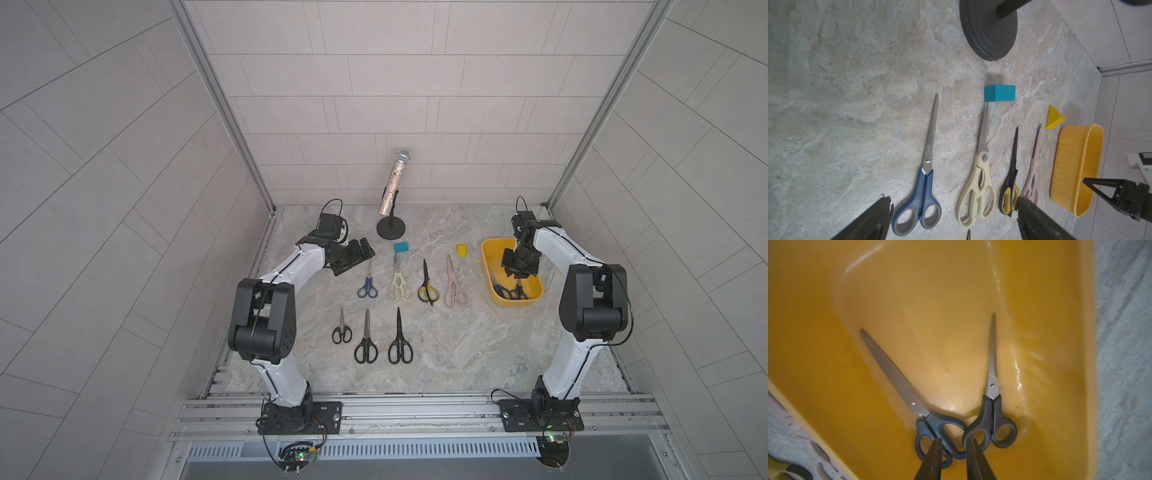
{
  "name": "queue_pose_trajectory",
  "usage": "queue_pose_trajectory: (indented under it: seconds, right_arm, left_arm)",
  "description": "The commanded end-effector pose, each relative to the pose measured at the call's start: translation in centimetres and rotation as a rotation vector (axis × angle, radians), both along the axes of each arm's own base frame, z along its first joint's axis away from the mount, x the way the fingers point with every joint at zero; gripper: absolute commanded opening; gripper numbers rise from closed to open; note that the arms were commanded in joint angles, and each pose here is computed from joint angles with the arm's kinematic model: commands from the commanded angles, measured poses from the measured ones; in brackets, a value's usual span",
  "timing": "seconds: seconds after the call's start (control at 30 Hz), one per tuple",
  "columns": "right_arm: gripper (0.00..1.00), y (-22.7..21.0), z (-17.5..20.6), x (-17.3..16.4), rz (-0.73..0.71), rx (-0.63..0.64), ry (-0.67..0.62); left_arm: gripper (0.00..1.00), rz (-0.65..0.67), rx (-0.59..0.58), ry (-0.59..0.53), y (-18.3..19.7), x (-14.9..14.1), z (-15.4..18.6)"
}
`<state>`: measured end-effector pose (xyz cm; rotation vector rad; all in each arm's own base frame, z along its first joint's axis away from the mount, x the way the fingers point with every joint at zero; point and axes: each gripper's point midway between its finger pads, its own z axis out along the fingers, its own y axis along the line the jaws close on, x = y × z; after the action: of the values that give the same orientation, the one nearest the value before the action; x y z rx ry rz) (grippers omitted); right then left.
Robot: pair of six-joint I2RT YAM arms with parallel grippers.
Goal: Take the scissors out of the storage box
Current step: Move the storage box to the center of the board, then pick up the scissors from the storage box.
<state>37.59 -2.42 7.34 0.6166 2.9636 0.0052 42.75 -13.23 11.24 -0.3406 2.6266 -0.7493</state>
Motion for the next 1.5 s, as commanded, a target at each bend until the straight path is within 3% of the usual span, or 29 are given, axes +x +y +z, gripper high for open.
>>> queue_pose_trajectory:
  seconds: [0.0,0.17,0.33,0.57,0.77,0.9,1.1,1.47]
  right_arm:
    - [0.24,1.5,-1.4,-1.6,0.026,0.075,0.044]
    - [0.23,4.0,-3.8,-2.1,0.030,0.195,0.066]
    - [0.23,4.3,-5.8,-1.3,0.004,0.187,0.095]
    - [0.23,2.2,-5.7,4.4,-0.051,0.086,-0.020]
    - [0.23,0.9,-3.0,7.6,-0.044,0.049,-0.102]
    - [0.23,0.5,-0.8,7.1,-0.018,0.021,-0.137]
    - [0.23,-0.3,-0.9,5.0,0.011,-0.037,-0.112]
    - [0.31,2.4,-2.2,6.3,0.046,0.073,-0.134]
  left_arm:
    - [1.00,-0.031,0.030,0.025,-0.3,0.1,0.0]
    - [1.00,-0.029,0.042,0.046,-0.5,0.1,-0.6]
    - [1.00,-0.004,0.051,0.055,-0.2,0.0,-0.8]
    - [1.00,0.001,0.087,0.053,0.5,-0.8,-0.4]
    - [1.00,0.006,0.107,0.052,1.0,-1.7,-0.4]
    - [1.00,0.009,0.108,0.054,1.1,-2.1,-0.8]
    - [1.00,0.010,0.097,0.060,0.9,-2.0,-1.3]
    - [1.00,-0.018,0.114,0.077,1.1,-2.3,-1.9]
